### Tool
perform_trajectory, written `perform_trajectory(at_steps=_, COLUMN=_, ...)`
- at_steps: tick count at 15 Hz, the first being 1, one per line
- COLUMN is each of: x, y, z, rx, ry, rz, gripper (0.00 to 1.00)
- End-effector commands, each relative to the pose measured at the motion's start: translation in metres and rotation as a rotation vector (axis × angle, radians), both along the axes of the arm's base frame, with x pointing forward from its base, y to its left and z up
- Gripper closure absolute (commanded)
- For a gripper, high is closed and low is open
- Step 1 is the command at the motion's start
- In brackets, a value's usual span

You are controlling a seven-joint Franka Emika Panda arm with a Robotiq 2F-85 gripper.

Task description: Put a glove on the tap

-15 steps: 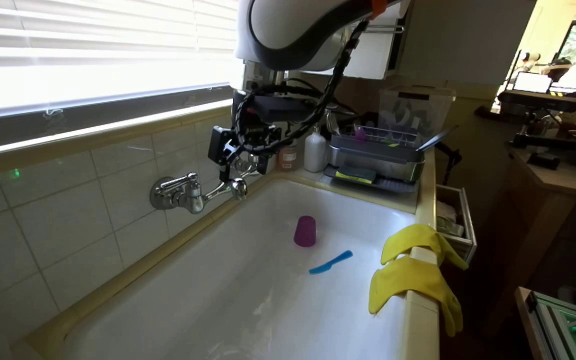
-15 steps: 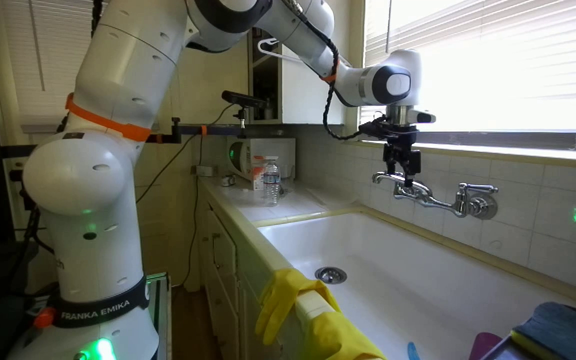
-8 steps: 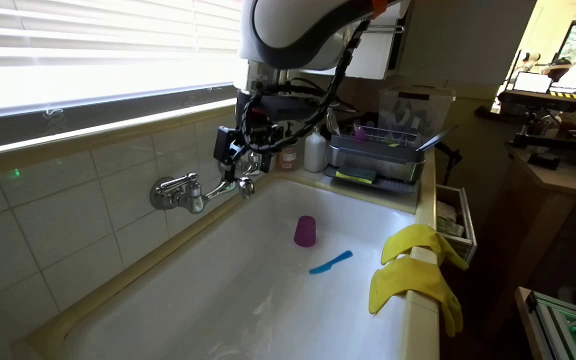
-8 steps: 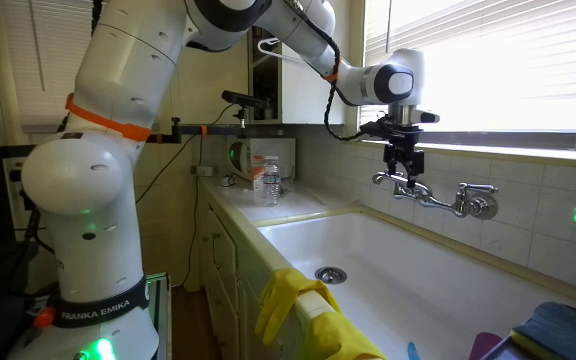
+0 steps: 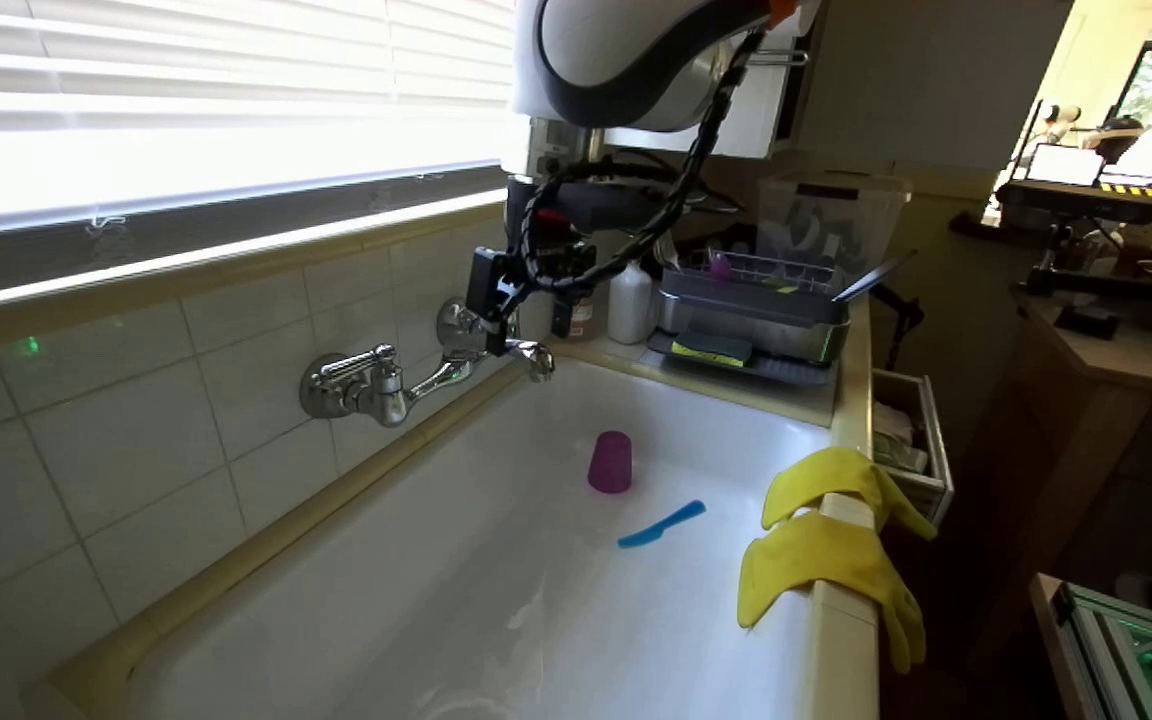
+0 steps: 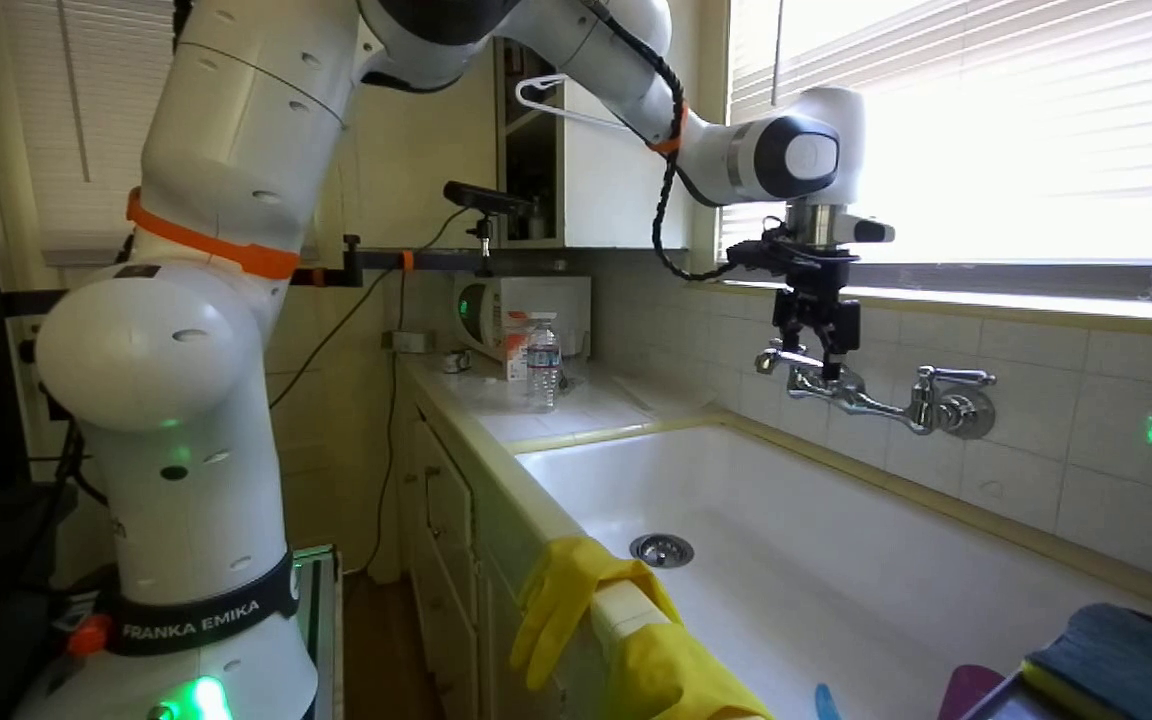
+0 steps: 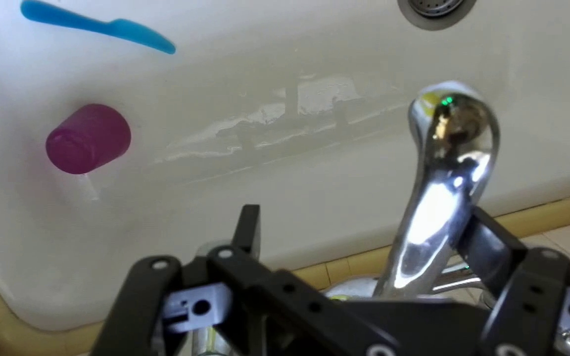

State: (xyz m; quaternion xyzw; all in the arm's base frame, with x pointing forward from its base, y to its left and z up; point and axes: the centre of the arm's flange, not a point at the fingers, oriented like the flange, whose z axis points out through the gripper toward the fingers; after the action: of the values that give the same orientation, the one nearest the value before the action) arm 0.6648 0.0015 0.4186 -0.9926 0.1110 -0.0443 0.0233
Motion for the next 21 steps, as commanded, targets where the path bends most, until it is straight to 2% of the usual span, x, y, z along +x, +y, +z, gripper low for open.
perform_trajectory(at_steps=1, x=-0.021, y=-0.023, z=0.000, rx=-0.029, ry=0.031, rz=0.002, gripper=0.00)
perform_trajectory(at_steps=13, x=-0.028, y=-0.022, z=0.002, rx=-0.015, ry=0.027, rz=-0.002, gripper=0.00)
perform_trajectory(at_steps=21, x=-0.049, y=-0.040, z=0.012, rx=-0.014, ry=0.018, rz=-0.050, gripper=0.00)
